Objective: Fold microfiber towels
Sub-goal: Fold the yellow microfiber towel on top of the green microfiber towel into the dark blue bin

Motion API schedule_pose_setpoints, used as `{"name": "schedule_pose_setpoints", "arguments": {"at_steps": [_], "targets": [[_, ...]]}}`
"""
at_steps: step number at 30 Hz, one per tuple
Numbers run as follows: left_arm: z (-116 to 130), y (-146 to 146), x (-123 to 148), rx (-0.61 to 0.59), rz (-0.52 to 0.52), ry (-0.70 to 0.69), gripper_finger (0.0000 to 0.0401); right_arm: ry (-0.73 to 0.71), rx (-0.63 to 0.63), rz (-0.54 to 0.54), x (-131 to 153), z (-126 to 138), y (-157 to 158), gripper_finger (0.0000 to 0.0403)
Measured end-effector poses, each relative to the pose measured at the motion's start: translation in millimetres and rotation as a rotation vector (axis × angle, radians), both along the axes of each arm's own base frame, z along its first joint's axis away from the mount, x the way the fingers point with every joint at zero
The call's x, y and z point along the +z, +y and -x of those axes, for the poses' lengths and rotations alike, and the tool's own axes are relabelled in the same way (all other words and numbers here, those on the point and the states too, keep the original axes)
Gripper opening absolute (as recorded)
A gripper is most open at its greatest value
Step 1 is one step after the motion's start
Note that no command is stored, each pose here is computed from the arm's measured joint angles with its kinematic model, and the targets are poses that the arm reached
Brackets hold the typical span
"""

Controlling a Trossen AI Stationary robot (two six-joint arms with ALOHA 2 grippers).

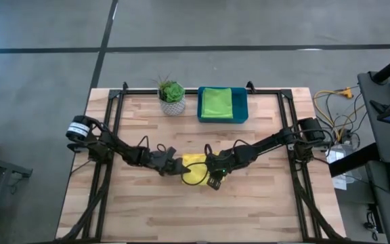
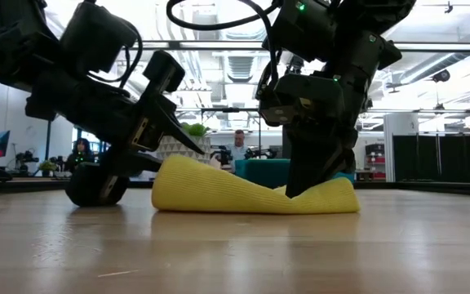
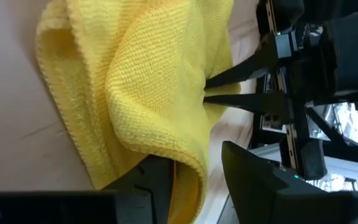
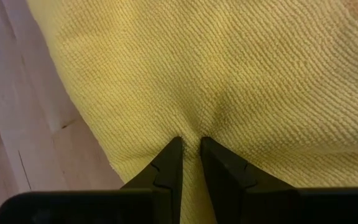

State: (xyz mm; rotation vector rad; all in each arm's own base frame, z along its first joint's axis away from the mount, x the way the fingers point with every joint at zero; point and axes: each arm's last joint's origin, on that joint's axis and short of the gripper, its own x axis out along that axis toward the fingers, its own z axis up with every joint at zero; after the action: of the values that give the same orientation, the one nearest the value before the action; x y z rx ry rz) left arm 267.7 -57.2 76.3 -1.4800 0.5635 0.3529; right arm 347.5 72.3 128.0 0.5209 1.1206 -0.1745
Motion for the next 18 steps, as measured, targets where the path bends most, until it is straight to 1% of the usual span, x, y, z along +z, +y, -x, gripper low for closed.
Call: {"name": "schedule_pose_setpoints", "arguments": {"at_steps": [2,4,6,8,11,12,13,16,18], "targets": [[-0.6,2.7,0.0,0.005,-0.006,-0.001,0.0121,0.001,-0.004,-0.002,0.0,0.1,0.1,0.0057],[-1.2,4.1,1.7,-0.03,-0.049,-0.017,0.012,0.003,-0.007,-0.004,-0.1,0.2,0.1,0.0057],[0.6,4.2,5.7,-0.088,-0.12,-0.025,0.0119,0.004,-0.007,-0.004,-0.1,0.4,0.7,0.0057],[3.5,5.5,9.8,-0.112,-0.199,0.016,0.0111,0.005,-0.007,-0.003,-0.1,0.4,0.7,0.0057],[4.1,7.9,19.3,-0.114,-0.324,0.114,0.0094,0.007,-0.007,-0.003,-0.3,0.7,0.6,0.0057],[5.7,9.5,19.7,-0.099,-0.371,0.137,0.009,0.007,-0.007,-0.002,-0.4,0.8,0.6,0.0057],[5.4,10.5,20.6,-0.096,-0.396,0.14,0.0087,0.007,-0.007,-0.002,-0.5,0.9,0.6,0.0057],[-0.7,12.1,23.5,-0.084,-0.405,0.116,0.0083,0.006,-0.003,0.003,-0.7,1.0,0.5,0.0057],[-4.9,13.9,26.3,-0.053,-0.415,0.099,0.0082,0.007,-0.002,0.004,-0.8,1.2,0.4,0.0056]]}}
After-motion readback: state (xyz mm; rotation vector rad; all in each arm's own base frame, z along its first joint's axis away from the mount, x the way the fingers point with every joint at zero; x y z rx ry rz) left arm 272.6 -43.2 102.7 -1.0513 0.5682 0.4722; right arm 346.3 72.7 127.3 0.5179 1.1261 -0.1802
